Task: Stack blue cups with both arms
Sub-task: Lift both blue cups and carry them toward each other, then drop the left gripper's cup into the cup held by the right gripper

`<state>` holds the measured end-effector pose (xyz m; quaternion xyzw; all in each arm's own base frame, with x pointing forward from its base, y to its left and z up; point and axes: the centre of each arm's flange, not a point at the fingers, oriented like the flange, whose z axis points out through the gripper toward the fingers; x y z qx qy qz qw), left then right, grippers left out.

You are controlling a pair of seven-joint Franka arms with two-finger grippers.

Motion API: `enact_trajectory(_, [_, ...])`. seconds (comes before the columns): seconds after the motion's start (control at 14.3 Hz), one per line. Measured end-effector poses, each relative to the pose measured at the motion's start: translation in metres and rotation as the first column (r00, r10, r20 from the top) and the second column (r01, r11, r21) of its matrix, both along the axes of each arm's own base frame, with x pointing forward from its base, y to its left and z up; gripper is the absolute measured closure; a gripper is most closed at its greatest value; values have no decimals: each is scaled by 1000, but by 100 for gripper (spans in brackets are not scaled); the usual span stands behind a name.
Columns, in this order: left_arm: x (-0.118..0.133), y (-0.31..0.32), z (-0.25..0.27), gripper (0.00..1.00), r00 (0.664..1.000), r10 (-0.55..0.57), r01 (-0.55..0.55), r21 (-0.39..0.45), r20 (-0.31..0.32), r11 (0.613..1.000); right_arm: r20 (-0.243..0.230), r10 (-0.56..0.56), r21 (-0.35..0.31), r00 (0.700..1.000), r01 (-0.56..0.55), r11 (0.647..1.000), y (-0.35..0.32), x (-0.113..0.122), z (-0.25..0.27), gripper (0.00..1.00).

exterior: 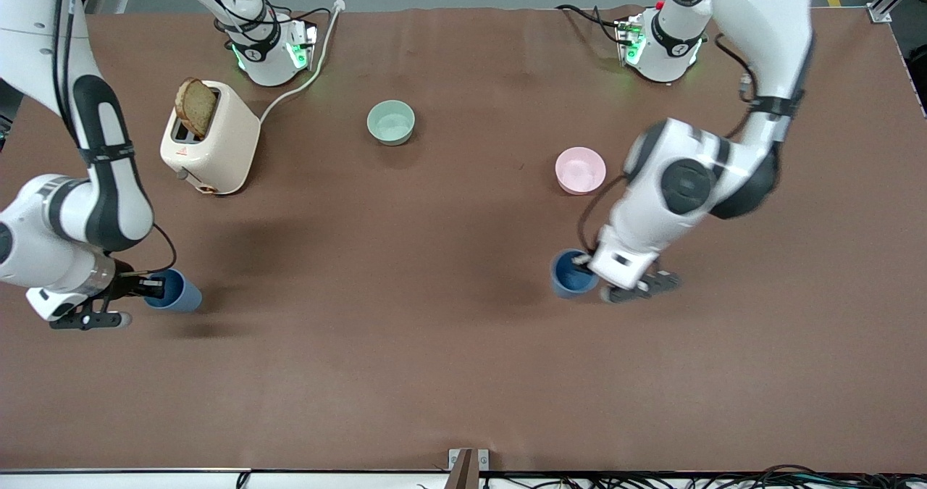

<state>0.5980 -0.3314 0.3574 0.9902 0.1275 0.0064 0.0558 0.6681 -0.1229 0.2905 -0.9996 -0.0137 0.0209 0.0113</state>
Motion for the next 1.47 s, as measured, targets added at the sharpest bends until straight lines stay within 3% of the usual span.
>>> enact_trajectory(0.14, [-28,-57,-5,94,999,37,-37,-7,-16,999,-11,2,25,1000,-1,1000,6,12,36,96])
enact_trajectory(0.35, [-58,-112,-34,94,997,58,-58,2,-54,998,21,-26,32,999,26,999,18,24,67,96])
enact_trajectory(0.98, [-72,-143,-105,91,995,73,-75,-18,-69,997,16,-270,38,963,269,962,178,34,79,96])
enact_trajectory(1.12, [-67,-144,-98,77,995,80,-82,-31,-55,996,19,-329,51,944,328,943,223,28,94,96])
enact_trajectory(1.26, [-52,-144,-70,58,995,96,-97,-59,-19,994,-26,-366,55,930,367,929,268,11,114,96])
enact_trajectory(1.47, [-10,-97,28,30,986,159,-156,-53,58,986,-77,-399,85,914,405,910,346,-26,159,96])
